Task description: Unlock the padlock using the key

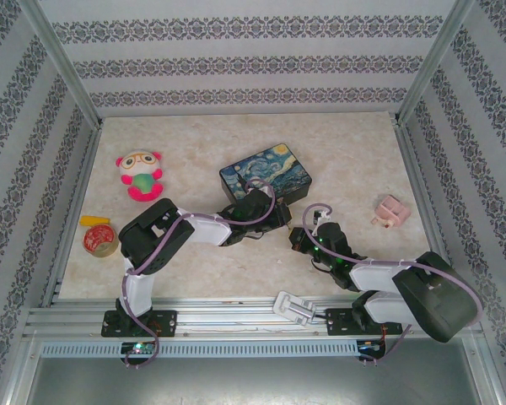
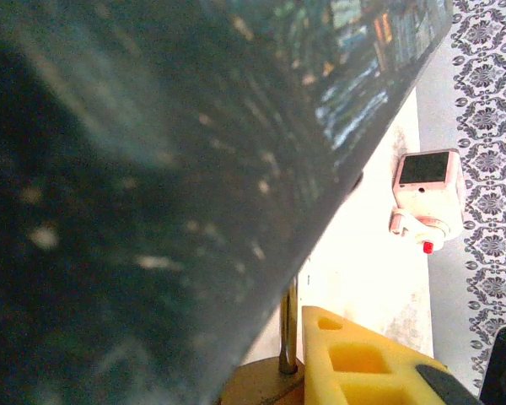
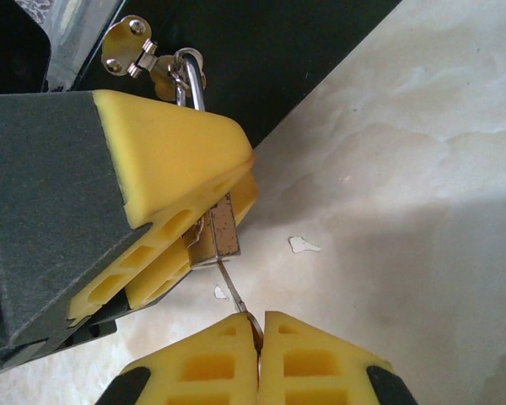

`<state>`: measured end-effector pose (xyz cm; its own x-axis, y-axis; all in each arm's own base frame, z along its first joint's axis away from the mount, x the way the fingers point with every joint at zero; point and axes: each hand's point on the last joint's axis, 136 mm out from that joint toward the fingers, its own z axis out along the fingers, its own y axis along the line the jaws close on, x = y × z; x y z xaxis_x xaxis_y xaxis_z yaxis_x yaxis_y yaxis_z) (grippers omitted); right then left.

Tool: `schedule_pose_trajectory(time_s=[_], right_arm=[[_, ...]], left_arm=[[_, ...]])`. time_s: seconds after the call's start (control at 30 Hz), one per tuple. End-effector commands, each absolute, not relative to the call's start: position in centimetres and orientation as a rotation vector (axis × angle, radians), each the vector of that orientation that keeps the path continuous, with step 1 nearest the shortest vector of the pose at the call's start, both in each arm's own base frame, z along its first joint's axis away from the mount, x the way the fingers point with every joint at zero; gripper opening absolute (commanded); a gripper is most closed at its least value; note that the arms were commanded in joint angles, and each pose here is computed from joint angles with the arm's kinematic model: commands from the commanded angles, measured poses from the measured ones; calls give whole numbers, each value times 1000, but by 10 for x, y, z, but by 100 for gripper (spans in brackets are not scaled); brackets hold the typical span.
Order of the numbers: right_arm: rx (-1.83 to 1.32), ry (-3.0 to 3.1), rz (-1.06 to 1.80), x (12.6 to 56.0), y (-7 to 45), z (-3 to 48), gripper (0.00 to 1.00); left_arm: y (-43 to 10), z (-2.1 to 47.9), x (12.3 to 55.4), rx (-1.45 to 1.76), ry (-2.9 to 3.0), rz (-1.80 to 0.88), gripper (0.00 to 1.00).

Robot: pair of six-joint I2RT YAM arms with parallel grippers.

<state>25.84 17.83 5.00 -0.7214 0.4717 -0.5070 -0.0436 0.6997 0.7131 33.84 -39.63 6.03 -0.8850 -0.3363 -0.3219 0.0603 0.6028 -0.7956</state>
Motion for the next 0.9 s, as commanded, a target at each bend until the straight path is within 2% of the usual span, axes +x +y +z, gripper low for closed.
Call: schedule_pose_trajectory(time_s=[0.0, 0.87], right_arm=[[426, 2101, 908, 279, 169, 68, 0], [438, 2063, 877, 282, 185, 77, 0]], left_arm=[[-402, 51, 334, -250, 2434, -1270, 23], [-409, 50, 333, -252, 2437, -1299, 23]])
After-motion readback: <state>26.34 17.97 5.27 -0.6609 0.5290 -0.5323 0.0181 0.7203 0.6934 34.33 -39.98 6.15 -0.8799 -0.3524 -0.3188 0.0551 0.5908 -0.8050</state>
